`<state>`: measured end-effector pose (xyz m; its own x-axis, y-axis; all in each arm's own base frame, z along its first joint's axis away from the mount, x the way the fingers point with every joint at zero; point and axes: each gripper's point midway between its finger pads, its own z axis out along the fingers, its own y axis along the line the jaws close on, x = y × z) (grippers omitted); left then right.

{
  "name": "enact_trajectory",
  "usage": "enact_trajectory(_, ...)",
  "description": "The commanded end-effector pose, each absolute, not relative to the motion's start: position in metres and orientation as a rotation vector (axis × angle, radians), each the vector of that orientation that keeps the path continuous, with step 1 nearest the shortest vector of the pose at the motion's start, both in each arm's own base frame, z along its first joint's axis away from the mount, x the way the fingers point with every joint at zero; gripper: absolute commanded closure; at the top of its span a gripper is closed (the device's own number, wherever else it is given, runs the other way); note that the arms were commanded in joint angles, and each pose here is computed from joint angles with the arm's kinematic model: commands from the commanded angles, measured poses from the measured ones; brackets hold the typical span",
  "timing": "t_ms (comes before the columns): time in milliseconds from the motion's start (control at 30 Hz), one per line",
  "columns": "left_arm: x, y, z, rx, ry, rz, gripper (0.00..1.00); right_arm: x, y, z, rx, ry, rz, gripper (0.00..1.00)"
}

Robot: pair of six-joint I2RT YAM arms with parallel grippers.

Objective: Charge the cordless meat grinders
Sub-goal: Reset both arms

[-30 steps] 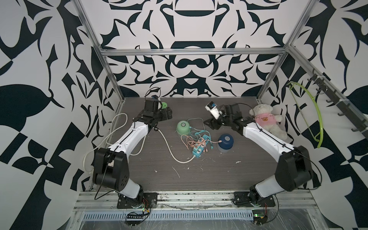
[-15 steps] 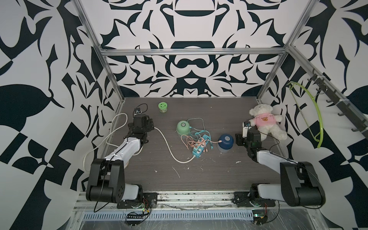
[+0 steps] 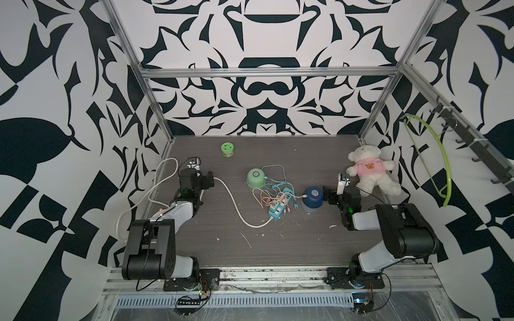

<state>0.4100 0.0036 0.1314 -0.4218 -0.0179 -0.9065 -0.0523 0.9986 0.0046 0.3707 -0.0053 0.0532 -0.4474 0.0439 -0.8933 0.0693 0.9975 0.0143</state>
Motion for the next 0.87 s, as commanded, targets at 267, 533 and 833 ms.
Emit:
enact_trajectory(267,0.384,0.011,0.113,-0.091,1.941,-0.015,0.00,0.383,-0.005,0.080,0.089,1.941,-0.024,0.01)
enact_trajectory(533,0.391,0.035,0.088,-0.199,1.931,-0.035,0.00,0.386,0.007,0.077,0.014,1.966,0.018,0.01)
enact_trajectory(833,0.392,0.039,0.089,-0.226,1.916,-0.018,0.00,0.387,0.009,0.077,0.001,1.967,0.009,0.01)
